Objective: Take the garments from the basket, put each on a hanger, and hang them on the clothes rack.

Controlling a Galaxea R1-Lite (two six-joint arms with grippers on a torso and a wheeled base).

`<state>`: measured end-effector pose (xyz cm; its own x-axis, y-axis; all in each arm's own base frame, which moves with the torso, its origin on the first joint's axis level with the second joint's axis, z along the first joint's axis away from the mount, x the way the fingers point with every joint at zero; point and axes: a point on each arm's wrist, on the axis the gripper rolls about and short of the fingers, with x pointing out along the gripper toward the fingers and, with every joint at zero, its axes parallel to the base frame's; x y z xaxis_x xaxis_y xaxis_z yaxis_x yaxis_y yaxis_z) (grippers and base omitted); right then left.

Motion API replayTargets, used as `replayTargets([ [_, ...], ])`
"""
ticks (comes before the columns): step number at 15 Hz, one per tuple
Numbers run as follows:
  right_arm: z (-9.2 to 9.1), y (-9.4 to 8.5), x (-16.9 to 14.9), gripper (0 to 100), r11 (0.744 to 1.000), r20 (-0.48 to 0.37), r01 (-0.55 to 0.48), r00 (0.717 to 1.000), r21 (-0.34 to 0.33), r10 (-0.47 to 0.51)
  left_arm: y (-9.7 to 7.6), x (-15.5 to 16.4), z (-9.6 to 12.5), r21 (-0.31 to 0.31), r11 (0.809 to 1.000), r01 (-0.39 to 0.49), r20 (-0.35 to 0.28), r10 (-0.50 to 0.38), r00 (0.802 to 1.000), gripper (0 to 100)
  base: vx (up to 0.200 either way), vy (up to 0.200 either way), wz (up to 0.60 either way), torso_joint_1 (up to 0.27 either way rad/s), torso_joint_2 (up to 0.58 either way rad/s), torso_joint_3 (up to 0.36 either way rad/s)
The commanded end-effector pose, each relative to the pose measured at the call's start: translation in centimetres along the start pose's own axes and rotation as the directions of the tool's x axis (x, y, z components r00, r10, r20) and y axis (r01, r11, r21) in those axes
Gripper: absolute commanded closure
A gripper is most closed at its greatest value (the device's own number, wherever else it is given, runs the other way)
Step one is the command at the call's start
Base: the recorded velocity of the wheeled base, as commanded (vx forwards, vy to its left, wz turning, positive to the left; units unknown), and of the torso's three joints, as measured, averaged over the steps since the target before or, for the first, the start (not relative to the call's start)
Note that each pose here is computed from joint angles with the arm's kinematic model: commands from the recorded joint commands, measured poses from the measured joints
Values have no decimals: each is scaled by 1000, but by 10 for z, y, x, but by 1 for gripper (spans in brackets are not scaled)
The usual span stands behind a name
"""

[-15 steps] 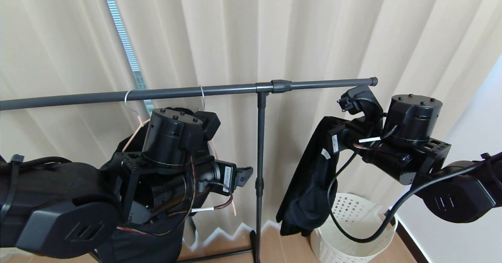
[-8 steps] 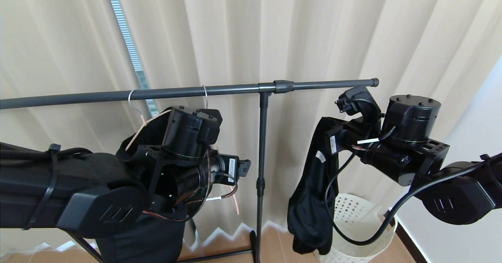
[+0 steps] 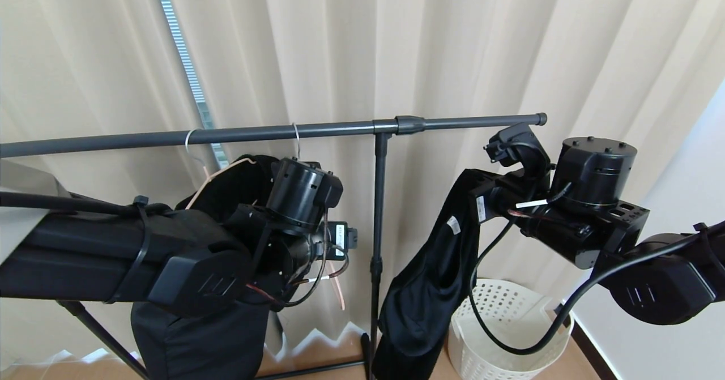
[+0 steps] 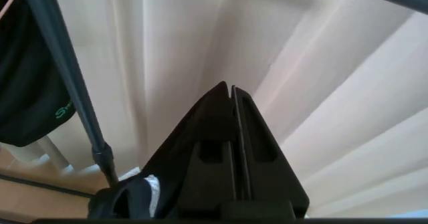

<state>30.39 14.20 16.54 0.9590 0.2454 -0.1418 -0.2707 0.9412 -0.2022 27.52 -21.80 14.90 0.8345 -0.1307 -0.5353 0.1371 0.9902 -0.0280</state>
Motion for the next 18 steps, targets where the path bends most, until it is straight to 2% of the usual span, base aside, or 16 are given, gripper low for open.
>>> replayTargets([
  [1, -1, 0, 1, 100, 1000, -4, 0, 1000, 0, 0, -2, 11, -4, -6, 999, -40, -7, 40, 999, 0, 0, 0, 0, 0, 0, 0],
  [9, -1, 0, 1, 100, 1000, -4, 0, 1000, 0, 0, -2, 21, -5, -34, 998, -59, -13, 58, 998, 0, 0, 0, 0, 0, 0, 0],
  [10, -1, 0, 1, 100, 1000, -4, 0, 1000, 0, 0, -1, 21, -4, -35, 997, -62, -11, 62, 998, 100, 0, 0, 0, 0, 0, 0],
  [18, -2, 1, 1, 100, 1000, -6, -2, 1000, -1, 2, -2, 15, -5, -27, 998, -59, -10, 59, 998, 100, 0, 0, 0, 0, 0, 0],
])
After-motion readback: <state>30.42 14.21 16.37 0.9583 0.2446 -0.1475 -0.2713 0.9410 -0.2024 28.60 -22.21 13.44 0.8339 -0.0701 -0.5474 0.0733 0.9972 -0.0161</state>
